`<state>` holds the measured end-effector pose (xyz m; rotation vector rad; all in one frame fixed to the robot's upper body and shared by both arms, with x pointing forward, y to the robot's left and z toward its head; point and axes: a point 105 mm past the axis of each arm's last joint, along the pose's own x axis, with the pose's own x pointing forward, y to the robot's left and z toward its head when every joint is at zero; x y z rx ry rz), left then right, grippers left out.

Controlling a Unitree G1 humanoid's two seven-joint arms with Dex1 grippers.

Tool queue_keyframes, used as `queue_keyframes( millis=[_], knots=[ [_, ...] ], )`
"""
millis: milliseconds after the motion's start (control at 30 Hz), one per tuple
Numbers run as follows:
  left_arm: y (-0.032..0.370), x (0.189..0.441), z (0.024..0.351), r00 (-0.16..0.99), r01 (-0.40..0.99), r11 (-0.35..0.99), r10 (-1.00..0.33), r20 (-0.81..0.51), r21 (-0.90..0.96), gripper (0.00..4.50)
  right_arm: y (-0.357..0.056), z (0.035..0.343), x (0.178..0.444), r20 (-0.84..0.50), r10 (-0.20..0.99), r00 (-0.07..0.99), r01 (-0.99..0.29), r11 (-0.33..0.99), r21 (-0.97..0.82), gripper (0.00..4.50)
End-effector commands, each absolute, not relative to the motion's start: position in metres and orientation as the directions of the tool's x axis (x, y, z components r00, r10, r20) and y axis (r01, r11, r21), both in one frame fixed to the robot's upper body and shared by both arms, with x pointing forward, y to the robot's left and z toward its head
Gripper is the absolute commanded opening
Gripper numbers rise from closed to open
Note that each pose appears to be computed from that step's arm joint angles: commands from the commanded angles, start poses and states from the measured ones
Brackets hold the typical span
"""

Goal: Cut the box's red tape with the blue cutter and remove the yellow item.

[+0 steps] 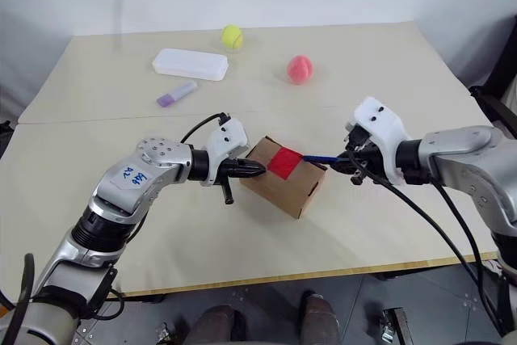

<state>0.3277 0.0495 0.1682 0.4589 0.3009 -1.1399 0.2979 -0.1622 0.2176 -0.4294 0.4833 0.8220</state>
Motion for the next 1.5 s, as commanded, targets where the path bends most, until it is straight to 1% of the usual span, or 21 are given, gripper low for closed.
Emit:
queue_keyframes(
  millis=[33, 300, 500, 767, 867, 1000, 1233, 1367, 1500],
  knots=[
    [0.051, 0.325, 0.154, 0.38, 0.924, 0.342, -0.781, -0.496, 0.169, 0.0, -0.154, 0.229, 0.302, -0.521, 0.614, 0.592, -0.788, 0.577, -0.215, 0.16],
    [0.051, 0.324, 0.154, 0.38, 0.924, 0.34, -0.781, -0.496, 0.174, 0.0, -0.136, 0.228, 0.317, -0.503, 0.655, 0.564, -0.817, 0.533, -0.222, 0.16],
    [0.051, 0.325, 0.155, 0.385, 0.922, 0.346, -0.781, -0.491, 0.172, 0.0, -0.126, 0.229, 0.328, -0.473, 0.676, 0.565, -0.818, 0.533, -0.215, 0.16],
    [0.05, 0.327, 0.155, 0.389, 0.921, 0.35, -0.781, -0.488, 0.174, 0.0, -0.131, 0.223, 0.328, -0.482, 0.661, 0.575, -0.808, 0.55, -0.209, 0.16],
    [0.051, 0.328, 0.155, 0.388, 0.921, 0.35, -0.782, -0.488, 0.172, 0.0, -0.134, 0.23, 0.328, -0.462, 0.664, 0.588, -0.801, 0.556, -0.222, 0.16],
    [0.046, 0.327, 0.153, 0.373, 0.927, 0.335, -0.79, -0.488, 0.167, 0.0, -0.123, 0.241, 0.339, -0.434, 0.68, 0.592, -0.804, 0.541, -0.249, 0.16],
    [0.044, 0.331, 0.157, 0.377, 0.926, 0.332, -0.792, -0.479, 0.179, 0.0, -0.111, 0.236, 0.341, -0.442, 0.703, 0.557, -0.829, 0.503, -0.244, 0.16],
    [0.047, 0.331, 0.157, 0.384, 0.923, 0.337, -0.789, -0.481, 0.184, 0.0, -0.117, 0.231, 0.339, -0.458, 0.688, 0.562, -0.824, 0.512, -0.242, 0.16],
    [0.051, 0.331, 0.156, 0.396, 0.918, 0.351, -0.782, -0.481, 0.185, 0.0, -0.158, 0.244, 0.332, -0.427, 0.612, 0.665, -0.738, 0.626, -0.251, 0.16]
  ],
)
